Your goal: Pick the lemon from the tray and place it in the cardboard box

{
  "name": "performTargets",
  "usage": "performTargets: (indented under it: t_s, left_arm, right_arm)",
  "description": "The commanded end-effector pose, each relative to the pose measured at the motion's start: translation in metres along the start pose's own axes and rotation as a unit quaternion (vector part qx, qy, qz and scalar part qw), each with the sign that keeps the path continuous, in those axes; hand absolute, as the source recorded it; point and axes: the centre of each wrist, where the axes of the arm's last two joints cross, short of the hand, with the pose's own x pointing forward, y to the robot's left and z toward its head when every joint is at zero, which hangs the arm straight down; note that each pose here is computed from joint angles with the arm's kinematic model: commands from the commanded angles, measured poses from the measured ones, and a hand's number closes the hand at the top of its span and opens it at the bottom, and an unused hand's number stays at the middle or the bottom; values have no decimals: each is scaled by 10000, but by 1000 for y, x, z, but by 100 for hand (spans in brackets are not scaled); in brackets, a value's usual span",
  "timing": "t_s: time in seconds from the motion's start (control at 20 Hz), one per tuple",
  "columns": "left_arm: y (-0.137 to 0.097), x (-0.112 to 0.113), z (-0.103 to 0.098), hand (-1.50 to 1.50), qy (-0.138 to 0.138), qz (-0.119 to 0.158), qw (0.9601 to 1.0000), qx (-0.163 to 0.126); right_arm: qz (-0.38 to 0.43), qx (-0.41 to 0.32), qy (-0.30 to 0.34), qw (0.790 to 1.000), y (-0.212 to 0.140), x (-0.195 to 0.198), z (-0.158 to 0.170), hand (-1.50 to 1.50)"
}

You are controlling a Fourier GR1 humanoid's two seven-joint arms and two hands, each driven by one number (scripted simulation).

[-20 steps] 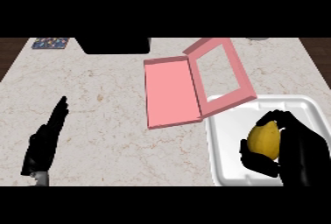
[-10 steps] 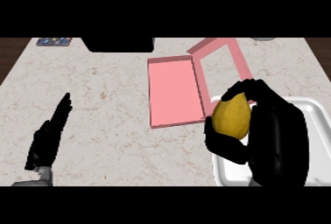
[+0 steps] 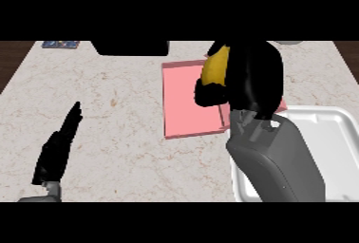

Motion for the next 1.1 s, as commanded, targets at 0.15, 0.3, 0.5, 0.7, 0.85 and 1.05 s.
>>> performTargets:
  t_s: [0.15, 0.3, 0.5, 0.7, 0.85, 1.05]
  left_arm:
    - [6, 4, -12, 0, -3, -15, 10000, 4]
    - [12, 15, -21, 0, -79, 20, 10000, -37]
    - [5, 8, -8, 0, -112, -16, 9999, -77]
    - [-6, 12, -11, 0, -73, 25, 9999, -124]
    - [-12, 20, -12, 0, -159, 40, 9998, -102]
    - [15, 15, -16, 0, -58, -68, 10000, -44]
  right_arm:
    - [45, 535, 460, 9975, 44, -2, -54, 150]
    - [76, 490, 633, 9968, 63, 14, -74, 150]
    - [240, 796, 960, 9919, 93, 6, -79, 150]
    - [-101, 796, 1285, 9885, 110, -22, -96, -150]
    - [-159, 760, 1216, 9895, 124, -26, -98, -150]
    - [-611, 459, 1147, 9905, 133, -37, -96, -150]
